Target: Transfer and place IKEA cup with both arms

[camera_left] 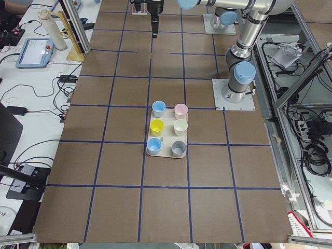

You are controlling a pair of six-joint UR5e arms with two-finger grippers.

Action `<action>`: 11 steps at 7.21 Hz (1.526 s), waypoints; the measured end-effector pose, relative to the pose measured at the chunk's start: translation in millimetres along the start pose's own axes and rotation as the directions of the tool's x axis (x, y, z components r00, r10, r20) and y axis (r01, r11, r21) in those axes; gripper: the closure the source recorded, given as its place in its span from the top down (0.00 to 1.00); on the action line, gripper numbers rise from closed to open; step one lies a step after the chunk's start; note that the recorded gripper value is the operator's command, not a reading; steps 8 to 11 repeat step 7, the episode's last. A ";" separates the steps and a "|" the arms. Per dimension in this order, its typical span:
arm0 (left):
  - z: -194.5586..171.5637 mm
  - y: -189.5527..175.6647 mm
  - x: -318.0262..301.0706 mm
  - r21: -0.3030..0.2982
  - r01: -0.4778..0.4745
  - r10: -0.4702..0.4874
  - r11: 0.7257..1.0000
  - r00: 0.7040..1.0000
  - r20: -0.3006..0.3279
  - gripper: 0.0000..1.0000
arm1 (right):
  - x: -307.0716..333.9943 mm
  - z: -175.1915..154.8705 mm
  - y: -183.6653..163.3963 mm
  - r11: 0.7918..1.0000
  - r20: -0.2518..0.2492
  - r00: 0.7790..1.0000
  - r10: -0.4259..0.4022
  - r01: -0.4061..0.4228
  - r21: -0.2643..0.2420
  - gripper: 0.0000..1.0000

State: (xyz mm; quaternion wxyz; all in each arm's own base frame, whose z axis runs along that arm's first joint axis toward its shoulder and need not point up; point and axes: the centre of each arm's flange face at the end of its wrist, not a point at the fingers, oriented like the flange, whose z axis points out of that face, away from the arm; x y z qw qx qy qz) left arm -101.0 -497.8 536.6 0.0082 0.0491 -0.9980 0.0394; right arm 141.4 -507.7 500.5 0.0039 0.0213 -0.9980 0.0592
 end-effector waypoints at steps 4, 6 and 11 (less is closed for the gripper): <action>-4.4 4.2 0.4 0.007 -0.001 0.001 1.000 1.000 0.001 1.00 | -0.6 2.6 -1.5 1.000 0.006 1.000 0.000 0.000 -0.004 1.00; -2.1 3.8 0.4 0.005 -0.002 0.002 1.000 1.000 0.003 1.00 | -0.7 2.8 -1.6 1.000 0.007 1.000 0.000 0.000 -0.004 1.00; -2.5 4.2 0.4 0.007 -0.002 0.002 1.000 1.000 0.003 1.00 | -0.6 2.8 -1.5 1.000 0.007 1.000 0.000 0.000 -0.004 1.00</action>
